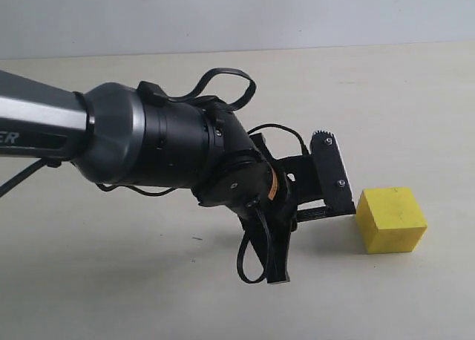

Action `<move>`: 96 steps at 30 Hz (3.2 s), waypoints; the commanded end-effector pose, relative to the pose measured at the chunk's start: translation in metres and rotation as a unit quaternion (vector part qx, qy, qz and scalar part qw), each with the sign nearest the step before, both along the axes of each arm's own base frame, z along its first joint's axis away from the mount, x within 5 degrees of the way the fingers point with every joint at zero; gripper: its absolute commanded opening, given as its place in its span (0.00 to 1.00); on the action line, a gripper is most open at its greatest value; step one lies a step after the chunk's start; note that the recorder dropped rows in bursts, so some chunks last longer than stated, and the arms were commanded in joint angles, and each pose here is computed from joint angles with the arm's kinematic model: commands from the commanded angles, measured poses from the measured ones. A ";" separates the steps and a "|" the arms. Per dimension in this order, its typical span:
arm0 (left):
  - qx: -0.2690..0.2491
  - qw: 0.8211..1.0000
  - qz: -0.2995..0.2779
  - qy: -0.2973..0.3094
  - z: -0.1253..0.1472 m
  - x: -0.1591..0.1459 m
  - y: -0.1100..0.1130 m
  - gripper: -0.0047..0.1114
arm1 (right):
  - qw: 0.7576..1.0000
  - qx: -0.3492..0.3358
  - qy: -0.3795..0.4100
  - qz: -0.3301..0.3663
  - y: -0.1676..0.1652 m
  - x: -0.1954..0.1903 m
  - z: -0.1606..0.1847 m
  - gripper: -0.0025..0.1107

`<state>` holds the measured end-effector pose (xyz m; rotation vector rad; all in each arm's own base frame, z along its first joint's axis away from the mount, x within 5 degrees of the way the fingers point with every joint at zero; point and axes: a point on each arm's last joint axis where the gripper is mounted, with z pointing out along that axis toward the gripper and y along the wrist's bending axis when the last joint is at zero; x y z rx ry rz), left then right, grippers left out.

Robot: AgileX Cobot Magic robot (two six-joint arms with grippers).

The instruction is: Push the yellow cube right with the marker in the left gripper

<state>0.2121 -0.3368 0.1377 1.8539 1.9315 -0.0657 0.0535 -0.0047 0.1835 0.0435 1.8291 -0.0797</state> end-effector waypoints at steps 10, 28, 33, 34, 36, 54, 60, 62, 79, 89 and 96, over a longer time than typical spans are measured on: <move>-0.065 0.798 0.579 0.152 0.043 0.064 0.053 0.04 | 1.000 -0.001 -0.004 -0.004 0.000 0.000 -0.001 0.03; -0.040 0.724 0.661 0.193 -0.014 0.087 0.045 0.04 | 1.000 -0.001 -0.004 -0.004 0.000 0.000 -0.001 0.03; -0.042 0.722 0.663 0.194 -0.014 0.087 0.045 0.04 | 1.000 -0.001 -0.004 -0.004 0.000 0.000 -0.001 0.03; -0.042 0.719 0.666 0.195 -0.015 0.087 0.045 0.04 | 1.000 -0.001 -0.004 -0.004 0.000 0.000 -0.001 0.03; -0.043 0.717 0.668 0.195 -0.015 0.087 0.045 0.04 | 1.000 -0.001 -0.004 -0.004 0.000 0.000 -0.001 0.03; -0.044 0.763 0.617 0.187 -0.001 0.087 0.045 0.53 | 1.000 -0.001 -0.004 -0.004 0.000 0.000 -0.001 0.03; -0.052 0.852 0.498 0.154 0.053 0.080 0.049 0.29 | 1.000 -0.001 -0.004 -0.004 0.000 0.000 -0.001 0.03; -0.061 0.872 0.465 0.141 0.071 0.070 0.051 0.04 | 1.000 -0.001 -0.004 -0.004 0.000 0.000 -0.001 0.03; -0.444 0.851 0.279 0.026 0.149 -0.080 0.178 0.04 | 1.000 -0.001 -0.004 -0.004 0.000 0.000 -0.001 0.03; -0.507 0.822 0.259 -0.002 0.179 -0.112 0.219 0.04 | 1.000 -0.001 -0.004 -0.004 0.000 0.000 -0.001 0.03; -0.519 0.816 0.254 -0.007 0.184 -0.116 0.224 0.04 | 1.000 -0.001 -0.004 -0.004 0.000 0.000 -0.001 0.03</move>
